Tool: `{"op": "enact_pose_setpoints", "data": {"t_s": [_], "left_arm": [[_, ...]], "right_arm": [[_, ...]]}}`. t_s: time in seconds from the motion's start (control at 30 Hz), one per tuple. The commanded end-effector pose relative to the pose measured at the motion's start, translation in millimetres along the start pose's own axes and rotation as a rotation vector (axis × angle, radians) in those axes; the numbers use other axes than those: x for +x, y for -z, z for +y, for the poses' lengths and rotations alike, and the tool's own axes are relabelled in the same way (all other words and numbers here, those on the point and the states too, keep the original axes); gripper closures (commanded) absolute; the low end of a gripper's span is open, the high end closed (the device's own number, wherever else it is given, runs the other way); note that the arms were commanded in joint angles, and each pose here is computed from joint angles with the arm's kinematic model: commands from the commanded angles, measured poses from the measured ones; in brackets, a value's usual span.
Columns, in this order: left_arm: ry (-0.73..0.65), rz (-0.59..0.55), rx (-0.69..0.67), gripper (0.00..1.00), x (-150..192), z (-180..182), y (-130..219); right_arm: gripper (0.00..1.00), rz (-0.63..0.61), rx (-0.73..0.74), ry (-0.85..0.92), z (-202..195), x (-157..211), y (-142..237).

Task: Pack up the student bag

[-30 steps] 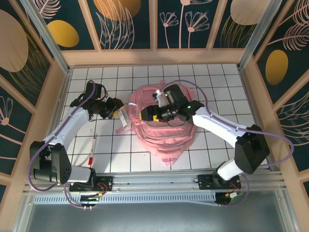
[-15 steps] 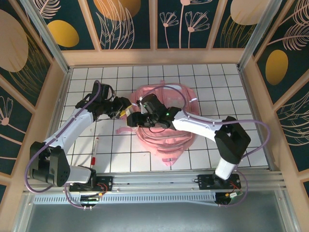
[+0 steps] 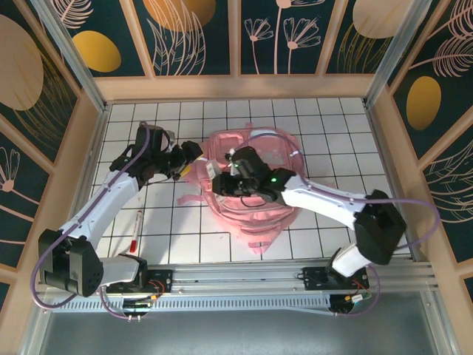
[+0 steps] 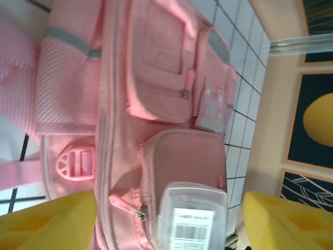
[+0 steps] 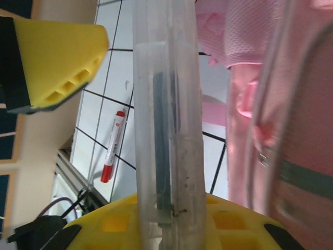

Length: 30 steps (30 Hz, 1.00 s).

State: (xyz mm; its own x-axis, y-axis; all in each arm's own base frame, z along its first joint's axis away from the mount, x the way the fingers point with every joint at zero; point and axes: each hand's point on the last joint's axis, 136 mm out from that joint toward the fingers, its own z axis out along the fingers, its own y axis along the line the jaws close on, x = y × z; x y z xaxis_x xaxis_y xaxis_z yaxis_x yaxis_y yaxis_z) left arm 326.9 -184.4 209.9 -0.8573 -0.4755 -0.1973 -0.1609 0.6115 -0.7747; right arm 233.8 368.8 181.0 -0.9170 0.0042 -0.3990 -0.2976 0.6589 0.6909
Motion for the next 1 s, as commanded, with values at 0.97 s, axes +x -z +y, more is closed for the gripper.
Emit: {"op": "enact_pose_setpoints", "data": {"t_s": [0.97], "left_arm": [[-1.945,0.448,0.215,0.17,159.8,-34.7,-92.3]], "right_arm": [[0.88,-0.295,0.207,-0.447,-143.1,-29.7,200.3]]}}
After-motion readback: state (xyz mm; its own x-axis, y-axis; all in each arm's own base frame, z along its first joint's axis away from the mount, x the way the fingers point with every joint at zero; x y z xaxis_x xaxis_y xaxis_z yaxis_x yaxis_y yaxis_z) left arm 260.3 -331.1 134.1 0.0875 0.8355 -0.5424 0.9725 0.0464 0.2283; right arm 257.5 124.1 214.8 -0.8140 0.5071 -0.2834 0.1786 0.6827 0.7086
